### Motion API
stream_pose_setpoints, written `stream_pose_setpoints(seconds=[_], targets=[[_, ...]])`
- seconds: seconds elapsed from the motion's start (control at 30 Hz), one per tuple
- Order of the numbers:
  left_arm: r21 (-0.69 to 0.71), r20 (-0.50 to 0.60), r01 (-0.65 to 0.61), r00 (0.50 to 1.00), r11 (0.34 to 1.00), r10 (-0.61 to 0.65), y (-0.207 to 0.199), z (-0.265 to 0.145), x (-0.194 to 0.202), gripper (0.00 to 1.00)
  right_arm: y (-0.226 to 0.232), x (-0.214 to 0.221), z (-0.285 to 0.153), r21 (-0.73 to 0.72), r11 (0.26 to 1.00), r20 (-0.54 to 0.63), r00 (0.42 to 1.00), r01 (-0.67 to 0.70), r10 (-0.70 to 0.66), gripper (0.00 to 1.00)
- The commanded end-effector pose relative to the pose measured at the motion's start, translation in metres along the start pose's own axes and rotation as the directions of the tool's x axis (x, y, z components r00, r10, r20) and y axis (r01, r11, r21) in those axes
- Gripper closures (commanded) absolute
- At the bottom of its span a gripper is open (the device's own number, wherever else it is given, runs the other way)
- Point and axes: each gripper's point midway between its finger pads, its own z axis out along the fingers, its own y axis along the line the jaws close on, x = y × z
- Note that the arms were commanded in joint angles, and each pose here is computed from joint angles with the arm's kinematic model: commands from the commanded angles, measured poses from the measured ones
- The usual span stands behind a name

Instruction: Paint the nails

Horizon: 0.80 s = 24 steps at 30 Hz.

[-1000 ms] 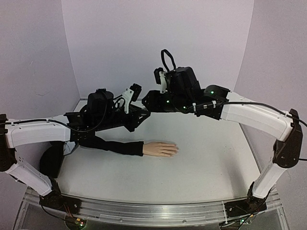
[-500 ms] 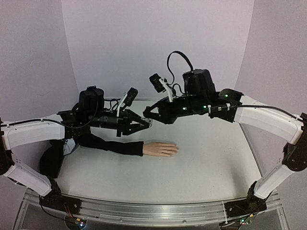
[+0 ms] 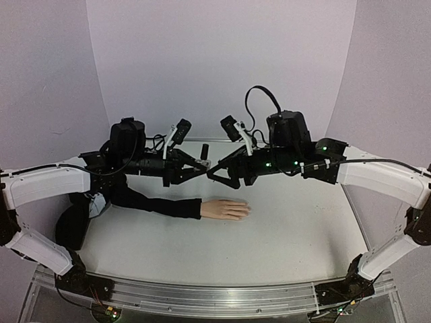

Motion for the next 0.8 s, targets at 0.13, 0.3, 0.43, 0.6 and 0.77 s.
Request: stream_pose_setpoints(seconds=[0.13,0.3,0.43,0.6,0.77], targets=[[-0.435,0.148,-0.070,0.978,0.898,0.148,0.040,-0.008,-0.049,1.00,-0.037,-0.056,-0.033,0.225,0.945,0.232,0.955,-0.238,0.185,0.14],[-0.506,0.131,-0.096,0.974,0.857,0.187,0.040,0.001,-0.049,1.00,-0.038,-0.068,-0.018,0.259,0.911,0.215,0.939,-0.320,0.269,0.23],[-0.528,0.140,-0.091,0.971,0.844,0.192,0.041,0.002,-0.051,1.00,-0.039,-0.065,0.003,0.304,0.896,0.167,0.944,-0.323,0.283,0.30],[-0.526,0.140,-0.096,0.970,0.845,0.197,0.040,0.003,-0.054,1.00,-0.034,-0.066,0.021,0.309,0.898,0.143,0.949,-0.312,0.281,0.38],[-0.511,0.143,-0.094,0.971,0.854,0.192,0.037,0.004,-0.054,1.00,-0.032,-0.070,0.029,0.296,0.904,0.138,0.950,-0.308,0.279,0.46]])
